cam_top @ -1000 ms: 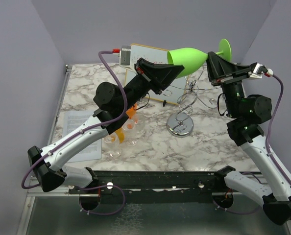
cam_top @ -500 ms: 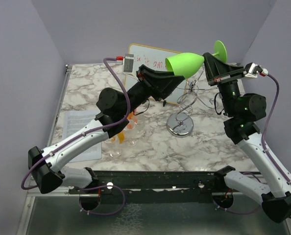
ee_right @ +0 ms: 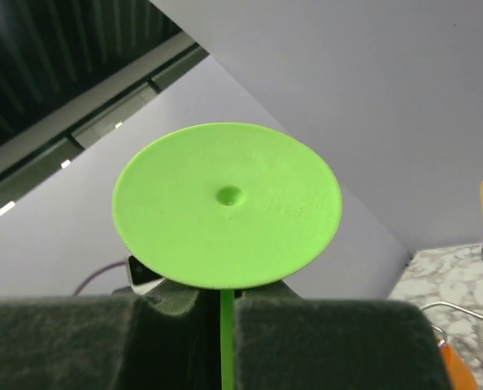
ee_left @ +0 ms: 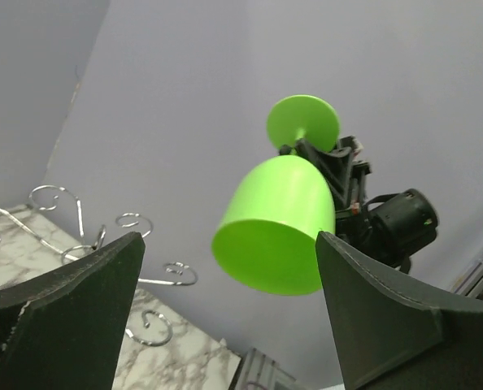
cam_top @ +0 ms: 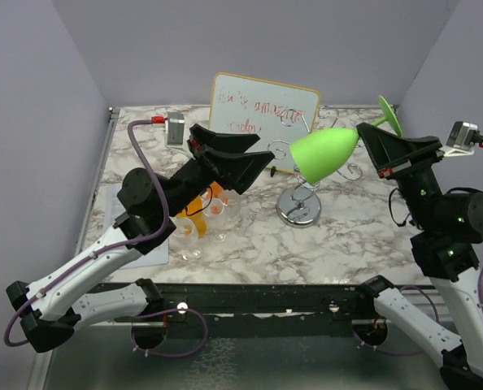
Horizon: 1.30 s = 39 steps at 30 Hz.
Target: Place the wine glass upside down on the wine glass rack
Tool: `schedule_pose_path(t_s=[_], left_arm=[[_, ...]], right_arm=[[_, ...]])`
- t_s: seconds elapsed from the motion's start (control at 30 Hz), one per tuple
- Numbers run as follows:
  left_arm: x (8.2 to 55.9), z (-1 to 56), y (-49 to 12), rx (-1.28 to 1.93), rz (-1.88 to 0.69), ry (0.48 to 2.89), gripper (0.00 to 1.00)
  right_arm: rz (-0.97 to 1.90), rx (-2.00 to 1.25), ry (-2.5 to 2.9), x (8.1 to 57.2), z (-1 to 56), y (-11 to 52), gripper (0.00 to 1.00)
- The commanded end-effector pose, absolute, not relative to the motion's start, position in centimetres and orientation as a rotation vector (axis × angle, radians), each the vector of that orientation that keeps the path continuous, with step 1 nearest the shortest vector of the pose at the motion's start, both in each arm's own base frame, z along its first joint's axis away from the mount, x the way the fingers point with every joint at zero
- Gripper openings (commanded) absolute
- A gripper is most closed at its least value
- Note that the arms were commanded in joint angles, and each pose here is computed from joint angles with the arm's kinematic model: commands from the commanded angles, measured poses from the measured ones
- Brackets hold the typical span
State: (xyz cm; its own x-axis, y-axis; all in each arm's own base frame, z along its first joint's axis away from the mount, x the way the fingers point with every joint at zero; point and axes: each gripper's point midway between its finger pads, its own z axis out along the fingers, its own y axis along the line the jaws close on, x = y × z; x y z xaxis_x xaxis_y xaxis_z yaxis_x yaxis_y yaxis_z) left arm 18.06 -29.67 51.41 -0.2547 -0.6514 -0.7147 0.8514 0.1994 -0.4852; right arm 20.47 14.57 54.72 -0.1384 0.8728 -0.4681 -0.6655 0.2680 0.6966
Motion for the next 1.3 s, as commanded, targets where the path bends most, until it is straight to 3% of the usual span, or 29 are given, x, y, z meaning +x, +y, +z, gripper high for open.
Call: schedule_pose_path(t_s=[0.0, 0.2, 0.37, 0.83, 1.17, 1.27], left_arm=[[18.9, 47.7, -29.5, 0.324, -1.258, 1.322, 0.89], [18.5, 46.1, -30.2, 0.414, -1.224, 1.450, 0.99], [18.2, 45.5, -31.6, 0.455, -1.271, 1.520, 0.99], [15.7, 45.7, -36.5, 0.565, -1.611, 1.603, 0.99], [16.4, 44.3, -38.8, 0.511, -1.776, 1.694, 0.92], [16.3, 43.7, -39.4, 0.504, -1.846, 1.716, 0.77]], right_arm=[[1.208, 0.000, 1.284, 18.1, 50.1, 16.2, 0.00], [0.990, -0.282, 1.393, 15.9, 45.7, 15.9, 0.01], [0.918, -0.506, 1.358, 14.1, 43.4, 16.4, 0.01], [0.711, -0.607, 1.415, 16.9, 39.0, 15.9, 0.01], [0.654, -0.638, 1.443, 18.4, 37.3, 16.0, 0.01], [0.640, -0.663, 1.453, 18.6, 36.6, 16.1, 0.00]])
